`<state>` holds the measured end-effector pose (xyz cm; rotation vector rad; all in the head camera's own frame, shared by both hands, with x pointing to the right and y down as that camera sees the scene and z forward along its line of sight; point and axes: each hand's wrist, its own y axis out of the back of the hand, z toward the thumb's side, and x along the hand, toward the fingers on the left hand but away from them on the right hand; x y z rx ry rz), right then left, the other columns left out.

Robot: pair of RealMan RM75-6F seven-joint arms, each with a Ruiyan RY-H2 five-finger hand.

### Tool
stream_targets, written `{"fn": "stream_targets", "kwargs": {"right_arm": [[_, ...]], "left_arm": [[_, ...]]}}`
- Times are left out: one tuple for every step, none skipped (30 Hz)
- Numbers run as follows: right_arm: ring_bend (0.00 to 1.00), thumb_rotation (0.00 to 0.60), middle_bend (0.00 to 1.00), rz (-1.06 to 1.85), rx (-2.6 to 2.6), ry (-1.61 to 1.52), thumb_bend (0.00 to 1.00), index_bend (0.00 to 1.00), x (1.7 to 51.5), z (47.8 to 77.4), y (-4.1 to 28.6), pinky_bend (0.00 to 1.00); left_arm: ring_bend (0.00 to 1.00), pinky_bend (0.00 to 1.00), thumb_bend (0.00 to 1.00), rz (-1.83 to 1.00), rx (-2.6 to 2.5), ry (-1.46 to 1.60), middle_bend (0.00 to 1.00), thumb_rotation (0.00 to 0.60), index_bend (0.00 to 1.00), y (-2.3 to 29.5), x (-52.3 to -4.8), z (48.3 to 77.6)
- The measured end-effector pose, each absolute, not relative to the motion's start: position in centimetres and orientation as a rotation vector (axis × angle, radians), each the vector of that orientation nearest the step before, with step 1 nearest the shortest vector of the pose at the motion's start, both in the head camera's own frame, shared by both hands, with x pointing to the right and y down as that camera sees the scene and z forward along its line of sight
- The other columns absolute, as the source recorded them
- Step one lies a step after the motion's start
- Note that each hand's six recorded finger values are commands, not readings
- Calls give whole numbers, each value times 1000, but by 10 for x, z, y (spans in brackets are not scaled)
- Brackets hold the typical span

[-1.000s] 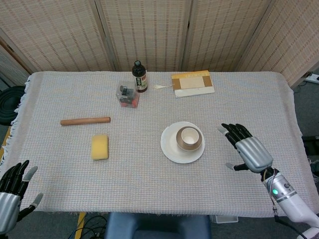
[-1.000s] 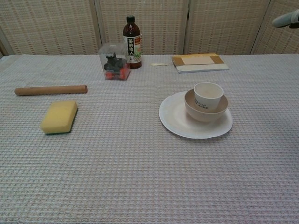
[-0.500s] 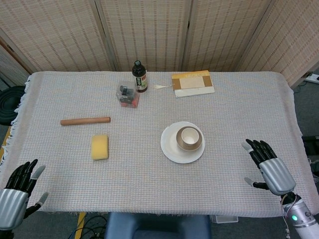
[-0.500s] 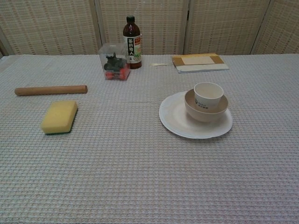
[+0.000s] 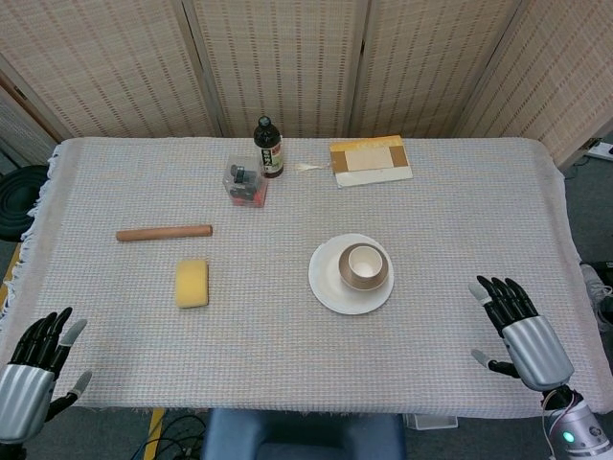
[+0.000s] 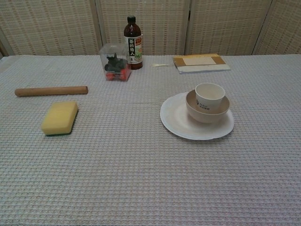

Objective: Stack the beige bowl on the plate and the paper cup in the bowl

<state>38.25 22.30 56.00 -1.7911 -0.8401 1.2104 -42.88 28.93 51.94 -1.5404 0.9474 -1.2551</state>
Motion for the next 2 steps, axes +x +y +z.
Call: {"fn": "stream_targets", "kwargs": {"right_arm": [[0,600,0,1216,-1792,-832,153,0,382,562,224,0],[0,600,0,1221,-1791,-825,153,0,382,563,224,0]], "left_arm": [[12,147,314,-1253,-1542,948,11,600,124,289,-429,519],[12,147,314,-1250,-1545,947,11,600,124,289,-428,519]]}}
